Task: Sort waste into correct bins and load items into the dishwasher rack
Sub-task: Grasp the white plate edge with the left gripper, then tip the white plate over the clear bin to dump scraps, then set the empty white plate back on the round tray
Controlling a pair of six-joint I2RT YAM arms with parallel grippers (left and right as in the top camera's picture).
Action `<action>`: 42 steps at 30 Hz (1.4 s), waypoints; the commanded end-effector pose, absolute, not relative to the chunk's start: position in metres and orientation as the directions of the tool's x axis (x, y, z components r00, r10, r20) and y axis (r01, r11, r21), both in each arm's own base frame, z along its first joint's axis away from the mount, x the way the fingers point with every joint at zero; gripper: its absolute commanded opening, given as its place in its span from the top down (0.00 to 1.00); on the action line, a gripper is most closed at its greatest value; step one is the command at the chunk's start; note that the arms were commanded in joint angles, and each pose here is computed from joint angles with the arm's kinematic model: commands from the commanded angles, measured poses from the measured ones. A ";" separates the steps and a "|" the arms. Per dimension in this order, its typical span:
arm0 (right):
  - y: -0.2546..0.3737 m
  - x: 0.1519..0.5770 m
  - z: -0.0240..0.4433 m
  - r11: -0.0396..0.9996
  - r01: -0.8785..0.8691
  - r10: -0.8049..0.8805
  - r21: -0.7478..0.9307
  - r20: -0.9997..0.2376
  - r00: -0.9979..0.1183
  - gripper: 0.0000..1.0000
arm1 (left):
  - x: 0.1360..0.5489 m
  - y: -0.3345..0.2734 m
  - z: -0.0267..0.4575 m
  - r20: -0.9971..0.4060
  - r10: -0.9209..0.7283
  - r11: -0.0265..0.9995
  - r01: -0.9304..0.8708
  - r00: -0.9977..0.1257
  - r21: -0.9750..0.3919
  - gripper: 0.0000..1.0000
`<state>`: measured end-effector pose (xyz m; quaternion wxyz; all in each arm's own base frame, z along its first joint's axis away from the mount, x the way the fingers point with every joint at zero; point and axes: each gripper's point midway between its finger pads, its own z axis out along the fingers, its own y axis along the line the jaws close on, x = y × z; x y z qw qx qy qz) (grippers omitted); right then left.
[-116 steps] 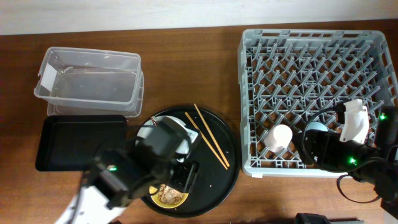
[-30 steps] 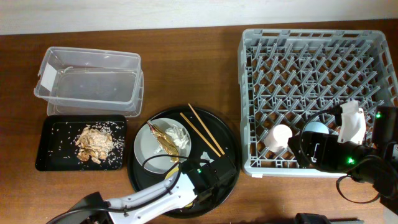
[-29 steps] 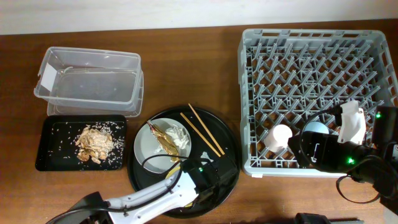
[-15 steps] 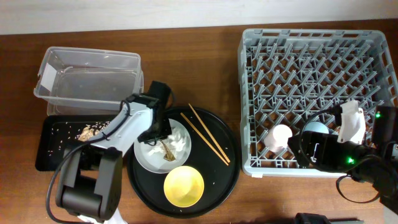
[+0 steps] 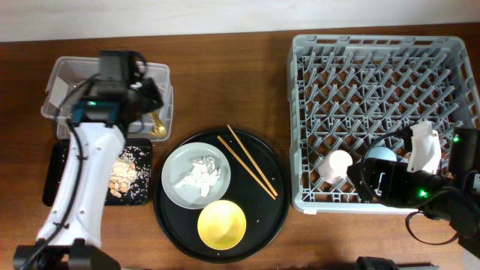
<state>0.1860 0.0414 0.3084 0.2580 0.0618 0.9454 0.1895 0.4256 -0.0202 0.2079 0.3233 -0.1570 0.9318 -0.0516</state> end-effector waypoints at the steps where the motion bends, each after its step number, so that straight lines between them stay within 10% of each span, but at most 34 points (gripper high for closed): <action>1: 0.042 0.185 0.311 0.924 0.002 0.200 0.382 -0.477 -0.856 0.05 | 0.476 0.014 0.181 -0.548 -0.393 0.919 -0.298 -0.739 -0.258 0.98; 3: 0.042 0.185 0.311 0.924 0.003 0.200 0.382 -0.477 -0.856 0.05 | 0.501 0.019 0.171 -0.551 -0.369 0.929 -0.282 -0.748 -0.238 0.43; 4: 0.042 0.185 0.311 0.924 0.003 0.200 0.382 -0.477 -0.856 0.05 | 0.510 0.021 0.178 -0.579 -0.313 0.950 -0.242 -0.753 -0.198 0.35; 8: 0.042 0.185 0.311 0.924 0.003 0.200 0.382 -0.476 -0.856 0.04 | 0.415 -0.034 0.196 -0.256 -0.233 0.957 -0.175 -0.938 -0.230 0.49; 13: 0.043 0.182 0.309 0.923 0.008 0.200 0.384 -0.463 -0.863 0.04 | 0.288 -0.132 0.068 0.097 -0.013 0.999 -0.009 -0.995 0.040 0.50; 18: 0.043 0.181 0.309 0.929 -0.017 0.173 0.370 -0.473 -0.864 0.04 | 0.270 -0.131 0.006 0.065 -0.029 0.998 -0.026 -0.997 0.052 0.18; 19: 0.043 0.181 0.308 0.929 -0.017 0.173 0.370 -0.472 -0.864 0.04 | 0.268 -0.131 -0.002 0.059 -0.029 0.998 -0.026 -0.998 0.049 0.24; 20: 0.043 0.182 0.308 0.929 -0.017 0.173 0.370 -0.472 -0.864 0.04 | 0.266 -0.130 -0.005 0.059 -0.028 0.999 -0.026 -0.998 0.047 0.76; 21: 0.043 0.182 0.309 0.929 -0.017 0.173 0.370 -0.473 -0.864 0.04 | 0.268 -0.134 0.000 0.056 -0.027 0.999 -0.026 -0.998 0.025 1.00; 26: 0.043 0.181 0.309 0.929 -0.017 0.173 0.370 -0.473 -0.864 0.04 | 0.365 -0.099 0.170 -0.287 -0.068 0.997 -0.052 -0.956 -0.061 1.00; 30: 0.043 0.182 0.309 0.929 -0.017 0.173 0.370 -0.473 -0.864 0.04 | 0.442 0.012 0.196 -0.517 -0.269 0.961 -0.265 -0.813 -0.083 1.00; 31: 0.043 0.181 0.309 0.929 -0.017 0.173 0.370 -0.473 -0.864 0.04 | 0.460 0.023 0.187 -0.532 -0.266 0.963 -0.240 -0.804 -0.119 0.97; 33: 0.043 0.181 0.309 0.929 -0.016 0.173 0.371 -0.472 -0.864 0.04 | 0.481 0.039 0.167 -0.551 -0.229 0.972 -0.218 -0.802 -0.088 0.13; 34: 0.043 0.181 0.308 0.929 -0.017 0.173 0.370 -0.472 -0.864 0.04 | 0.482 0.037 0.166 -0.552 -0.218 0.975 -0.201 -0.805 -0.091 0.02; 42: 0.038 0.182 0.307 0.937 -0.003 0.173 0.349 -0.473 -0.864 0.01 | 0.358 -0.012 0.349 -0.578 -0.080 0.997 -0.053 -0.812 -0.064 0.04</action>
